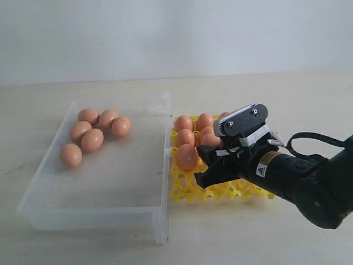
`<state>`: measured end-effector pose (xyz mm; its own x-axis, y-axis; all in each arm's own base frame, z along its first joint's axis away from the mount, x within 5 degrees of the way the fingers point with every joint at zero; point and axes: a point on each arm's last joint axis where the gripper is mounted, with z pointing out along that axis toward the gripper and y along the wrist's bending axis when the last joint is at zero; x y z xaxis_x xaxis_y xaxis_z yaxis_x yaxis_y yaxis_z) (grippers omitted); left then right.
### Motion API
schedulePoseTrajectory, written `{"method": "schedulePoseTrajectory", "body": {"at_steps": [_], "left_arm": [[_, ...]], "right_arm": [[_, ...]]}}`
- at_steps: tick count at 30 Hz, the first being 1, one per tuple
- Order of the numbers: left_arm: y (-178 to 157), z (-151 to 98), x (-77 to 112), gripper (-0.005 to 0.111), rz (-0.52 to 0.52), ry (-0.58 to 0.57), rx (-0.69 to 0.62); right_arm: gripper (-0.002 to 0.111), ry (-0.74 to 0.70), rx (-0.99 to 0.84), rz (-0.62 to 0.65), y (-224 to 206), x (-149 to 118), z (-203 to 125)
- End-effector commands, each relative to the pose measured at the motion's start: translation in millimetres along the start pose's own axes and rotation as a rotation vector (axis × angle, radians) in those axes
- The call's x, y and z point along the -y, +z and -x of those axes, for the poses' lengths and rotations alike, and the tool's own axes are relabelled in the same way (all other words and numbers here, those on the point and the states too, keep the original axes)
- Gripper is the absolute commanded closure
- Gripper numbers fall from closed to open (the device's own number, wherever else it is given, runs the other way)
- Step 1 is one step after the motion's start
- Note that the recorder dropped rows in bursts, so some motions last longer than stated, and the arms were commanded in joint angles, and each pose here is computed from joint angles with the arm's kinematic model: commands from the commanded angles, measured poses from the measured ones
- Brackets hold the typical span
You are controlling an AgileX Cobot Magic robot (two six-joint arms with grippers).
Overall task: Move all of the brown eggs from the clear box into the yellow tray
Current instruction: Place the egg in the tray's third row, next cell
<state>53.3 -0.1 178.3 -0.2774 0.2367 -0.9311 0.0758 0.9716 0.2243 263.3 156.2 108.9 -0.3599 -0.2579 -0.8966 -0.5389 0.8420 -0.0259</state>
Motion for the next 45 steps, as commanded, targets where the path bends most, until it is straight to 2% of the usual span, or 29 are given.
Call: {"method": "schedulePoseTrajectory", "body": {"at_steps": [1, 9, 12, 15, 22, 25, 32, 36, 38, 42, 44, 45], "left_arm": [[-1, 2, -0.4, 0.107, 0.002, -0.005, 0.016], [-1, 2, -0.4, 0.107, 0.002, -0.005, 0.016], [-1, 2, -0.4, 0.107, 0.002, -0.005, 0.016], [-1, 2, -0.4, 0.107, 0.002, -0.005, 0.016], [-1, 2, -0.4, 0.107, 0.002, -0.005, 0.016], [-1, 2, -0.4, 0.107, 0.002, -0.005, 0.016], [-1, 2, -0.4, 0.107, 0.002, -0.005, 0.016], [-1, 2, -0.4, 0.107, 0.002, -0.005, 0.016], [-1, 2, -0.4, 0.107, 0.002, -0.005, 0.016], [-1, 2, -0.4, 0.107, 0.002, -0.005, 0.016], [-1, 2, -0.4, 0.107, 0.002, -0.005, 0.016], [-1, 2, -0.4, 0.107, 0.002, -0.005, 0.016]], "right_arm": [[0.108, -0.023, 0.015, -0.003, 2, 2, 1], [0.108, -0.028, -0.015, 0.001, 6, 1, -7], [0.103, -0.03, -0.015, 0.001, 6, 1, -7], [0.092, -0.03, -0.015, 0.001, 6, 1, -7], [0.05, -0.021, -0.021, -0.017, 5, 3, -7], [0.038, -0.019, -0.035, -0.023, 5, 4, -9], [0.042, -0.075, -0.026, -0.024, -3, 4, 6], [0.049, -0.1, -0.005, -0.028, -33, 5, 42], [0.056, -0.102, -0.025, -0.022, -51, 4, 62], [0.073, -0.118, -0.203, 0.016, -69, -5, 101], [0.073, -0.139, -0.281, 0.037, -69, -16, 121], [0.066, -0.126, -0.308, 0.071, -60, -30, 138]]}}
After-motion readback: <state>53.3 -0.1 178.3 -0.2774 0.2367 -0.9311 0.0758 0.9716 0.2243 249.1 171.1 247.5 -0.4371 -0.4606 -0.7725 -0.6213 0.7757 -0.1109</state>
